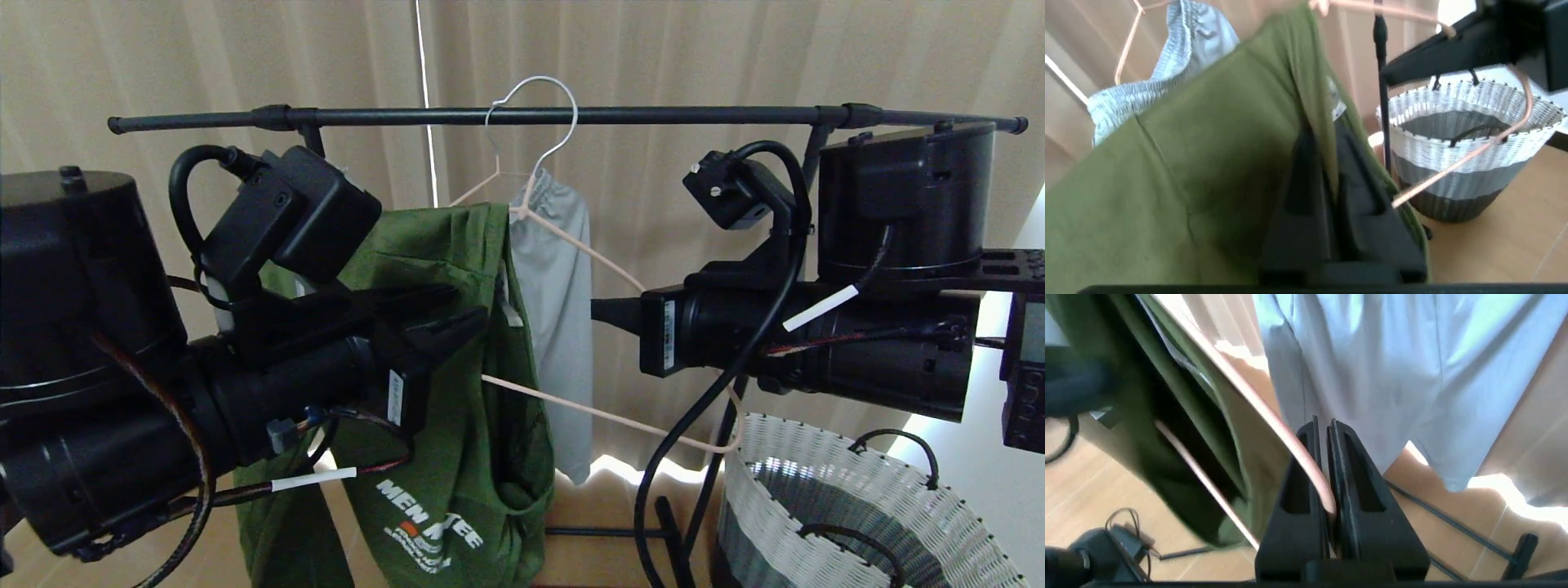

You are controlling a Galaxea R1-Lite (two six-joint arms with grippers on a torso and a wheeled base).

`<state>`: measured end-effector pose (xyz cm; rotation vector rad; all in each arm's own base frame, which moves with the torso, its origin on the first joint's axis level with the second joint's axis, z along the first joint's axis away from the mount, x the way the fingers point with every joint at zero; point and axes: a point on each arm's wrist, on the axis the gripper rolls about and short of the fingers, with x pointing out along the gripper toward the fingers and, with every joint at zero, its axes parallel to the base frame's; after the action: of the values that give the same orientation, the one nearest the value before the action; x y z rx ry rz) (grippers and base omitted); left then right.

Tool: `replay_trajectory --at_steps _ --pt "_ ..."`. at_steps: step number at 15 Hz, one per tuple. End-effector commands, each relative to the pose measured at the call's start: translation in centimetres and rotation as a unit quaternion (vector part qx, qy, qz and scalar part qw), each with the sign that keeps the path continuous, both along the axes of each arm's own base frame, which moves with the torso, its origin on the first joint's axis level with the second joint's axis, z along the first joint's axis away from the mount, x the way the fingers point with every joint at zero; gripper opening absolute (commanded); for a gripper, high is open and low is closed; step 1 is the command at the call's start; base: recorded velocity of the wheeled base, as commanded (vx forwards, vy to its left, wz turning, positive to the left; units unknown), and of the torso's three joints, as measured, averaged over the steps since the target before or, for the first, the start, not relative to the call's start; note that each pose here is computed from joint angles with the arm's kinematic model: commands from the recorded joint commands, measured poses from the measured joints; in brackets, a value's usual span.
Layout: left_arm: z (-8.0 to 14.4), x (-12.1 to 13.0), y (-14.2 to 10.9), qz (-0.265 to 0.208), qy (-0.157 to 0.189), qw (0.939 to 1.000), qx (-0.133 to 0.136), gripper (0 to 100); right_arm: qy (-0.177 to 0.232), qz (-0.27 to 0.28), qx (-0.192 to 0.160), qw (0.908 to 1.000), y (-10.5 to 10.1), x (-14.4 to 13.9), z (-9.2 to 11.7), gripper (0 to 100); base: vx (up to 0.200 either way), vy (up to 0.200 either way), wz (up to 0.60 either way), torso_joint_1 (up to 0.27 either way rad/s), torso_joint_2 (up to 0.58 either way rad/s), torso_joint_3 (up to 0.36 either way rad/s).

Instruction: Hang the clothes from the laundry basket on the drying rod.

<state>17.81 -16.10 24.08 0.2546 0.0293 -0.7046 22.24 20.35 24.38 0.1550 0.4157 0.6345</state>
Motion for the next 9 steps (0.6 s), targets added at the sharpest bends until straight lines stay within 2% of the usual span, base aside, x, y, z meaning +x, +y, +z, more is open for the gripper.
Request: replay_trajectory --at_steps 1,4,7,9 --pt "0.1 -0.2 0.2 0.0 -0.003 1.0 -0.002 100 -0.006 -0.008 0.0 0.9999 -0.3 -0.3 0.3 0 0.0 0.0 0.0 0.0 0.0 0.0" --pt "-0.2 -1.4 1.3 -0.001 -0.005 1.0 -0.001 100 -0.014 -0.03 -0.001 0.9994 -1.9 -0.3 0.6 0 0.0 0.0 0.0 0.0 0.0 0.0" --pt "0.2 -3.1 2.9 0.0 -0.018 0.9997 -0.013 100 -0.03 -0.054 -0.006 0.9981 -4.3 -0.7 1.1 0 0.0 0.0 0.0 0.0 0.0 0.0" --pt "0.2 -3.8 3.5 0.003 -0.025 0.9996 -0.012 100 -0.039 -0.06 -0.022 0.9972 -5.4 -1.2 0.9 0 0.0 0.0 0.0 0.0 0.0 0.0"
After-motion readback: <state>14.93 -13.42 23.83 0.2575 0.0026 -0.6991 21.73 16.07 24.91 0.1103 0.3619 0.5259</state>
